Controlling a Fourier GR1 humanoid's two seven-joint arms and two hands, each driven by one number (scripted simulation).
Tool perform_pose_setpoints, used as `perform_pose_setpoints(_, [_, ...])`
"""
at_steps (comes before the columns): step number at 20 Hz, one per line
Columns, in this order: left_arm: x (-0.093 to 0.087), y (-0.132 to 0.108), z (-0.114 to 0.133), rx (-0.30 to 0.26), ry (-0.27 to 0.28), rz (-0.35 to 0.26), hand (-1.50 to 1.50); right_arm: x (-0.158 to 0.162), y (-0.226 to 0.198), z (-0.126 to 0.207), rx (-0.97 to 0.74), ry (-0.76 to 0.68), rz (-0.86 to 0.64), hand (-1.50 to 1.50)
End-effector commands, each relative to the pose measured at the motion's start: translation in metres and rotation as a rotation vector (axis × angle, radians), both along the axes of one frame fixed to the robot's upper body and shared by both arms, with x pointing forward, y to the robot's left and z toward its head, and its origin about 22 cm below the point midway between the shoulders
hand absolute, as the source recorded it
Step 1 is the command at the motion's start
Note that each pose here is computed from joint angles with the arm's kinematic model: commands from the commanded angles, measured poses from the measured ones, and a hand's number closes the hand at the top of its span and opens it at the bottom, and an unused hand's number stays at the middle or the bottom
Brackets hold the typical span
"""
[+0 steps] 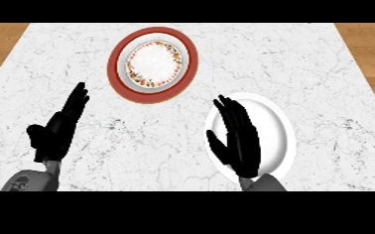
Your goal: Pick the sweet potato from the plate and place it in the plate
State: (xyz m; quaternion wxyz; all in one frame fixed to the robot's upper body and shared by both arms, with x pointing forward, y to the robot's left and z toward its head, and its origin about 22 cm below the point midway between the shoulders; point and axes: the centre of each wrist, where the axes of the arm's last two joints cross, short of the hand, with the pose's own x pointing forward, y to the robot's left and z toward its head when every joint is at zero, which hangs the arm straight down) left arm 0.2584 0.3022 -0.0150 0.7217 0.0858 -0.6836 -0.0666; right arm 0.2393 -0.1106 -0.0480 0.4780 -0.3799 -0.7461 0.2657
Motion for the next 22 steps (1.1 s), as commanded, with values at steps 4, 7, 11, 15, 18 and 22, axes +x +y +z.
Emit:
perform_pose_setpoints(4, [-0.005, 0.006, -0.007, -0.014, 0.0, 0.006, 0.0, -0.033, 0.033, 0.002, -0.133, -0.148, -0.126, -1.5])
perform_pose_setpoints(7, [-0.012, 0.0, -0.008, -0.038, 0.011, -0.021, 0.0, -0.047, 0.03, -0.003, -0.235, -0.06, -0.242, -1.5])
perform_pose_setpoints(11, [-0.011, 0.014, -0.006, -0.011, 0.005, -0.008, 0.0, -0.054, 0.037, 0.014, -0.407, 0.1, -0.362, -1.5])
perform_pose_setpoints(15, [-0.011, -0.003, -0.01, -0.021, -0.008, -0.014, 0.0, -0.066, 0.05, 0.02, -0.547, 0.278, -0.472, -1.5])
perform_pose_setpoints(18, [-0.017, -0.002, -0.015, -0.015, -0.01, -0.018, 0.0, -0.074, 0.064, 0.051, -0.555, 0.349, -0.518, -1.5])
perform_pose_setpoints(22, [-0.016, -0.007, -0.014, -0.024, 0.012, -0.034, 0.0, -0.087, 0.069, 0.059, -0.547, 0.425, -0.588, -1.5])
